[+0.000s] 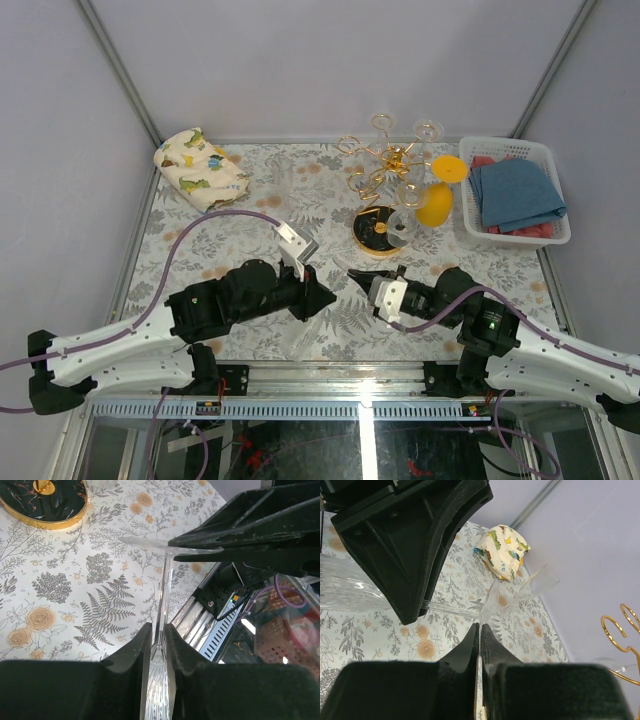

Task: Place the wine glass upside down on the wine glass rack
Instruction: Turn the wine glass upside down at the wine rack.

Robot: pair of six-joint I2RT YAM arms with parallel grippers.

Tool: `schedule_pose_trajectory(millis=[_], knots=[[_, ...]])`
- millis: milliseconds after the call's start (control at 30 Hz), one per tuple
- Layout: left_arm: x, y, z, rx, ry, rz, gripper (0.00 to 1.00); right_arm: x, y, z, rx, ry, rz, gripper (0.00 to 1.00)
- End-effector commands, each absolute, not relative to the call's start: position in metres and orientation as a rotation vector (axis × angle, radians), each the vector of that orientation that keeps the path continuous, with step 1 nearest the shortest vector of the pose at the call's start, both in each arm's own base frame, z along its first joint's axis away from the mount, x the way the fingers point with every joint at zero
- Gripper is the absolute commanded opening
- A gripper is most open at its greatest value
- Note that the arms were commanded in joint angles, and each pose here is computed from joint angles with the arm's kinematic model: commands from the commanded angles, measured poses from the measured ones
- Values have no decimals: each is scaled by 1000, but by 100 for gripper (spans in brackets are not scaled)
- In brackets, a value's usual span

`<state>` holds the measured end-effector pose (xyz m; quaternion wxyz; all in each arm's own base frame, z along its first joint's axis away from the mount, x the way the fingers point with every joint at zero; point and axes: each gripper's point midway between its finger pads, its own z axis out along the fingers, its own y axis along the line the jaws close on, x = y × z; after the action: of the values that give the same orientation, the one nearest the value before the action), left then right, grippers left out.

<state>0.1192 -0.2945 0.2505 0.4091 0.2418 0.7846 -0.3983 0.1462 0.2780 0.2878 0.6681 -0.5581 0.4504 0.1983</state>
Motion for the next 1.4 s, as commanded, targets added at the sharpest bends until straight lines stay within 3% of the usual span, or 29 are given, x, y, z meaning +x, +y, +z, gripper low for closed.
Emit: schedule_pose_trajectory(millis=[0,100,367,500,800,1200,1367], knots=[[119,-300,253,637,1954,-1010,10,148,274,308,-1201,992,443,2],[120,-302,255,643,1947,-1008,3,147,275,303,-1212,1005,449,6],[135,-297,253,589,1912,-941,0,147,267,296,-1171,1065,475,51],[145,-292,260,559,1843,-912,0,144,257,288,-1135,1122,504,65],[171,-297,281,532,1682,-820,0,138,220,270,-991,1434,573,78],[202,-289,248,355,1957,-537,0,134,208,241,-791,1726,656,85],[206,-285,234,305,1951,-516,0,152,188,238,-579,1825,564,89]])
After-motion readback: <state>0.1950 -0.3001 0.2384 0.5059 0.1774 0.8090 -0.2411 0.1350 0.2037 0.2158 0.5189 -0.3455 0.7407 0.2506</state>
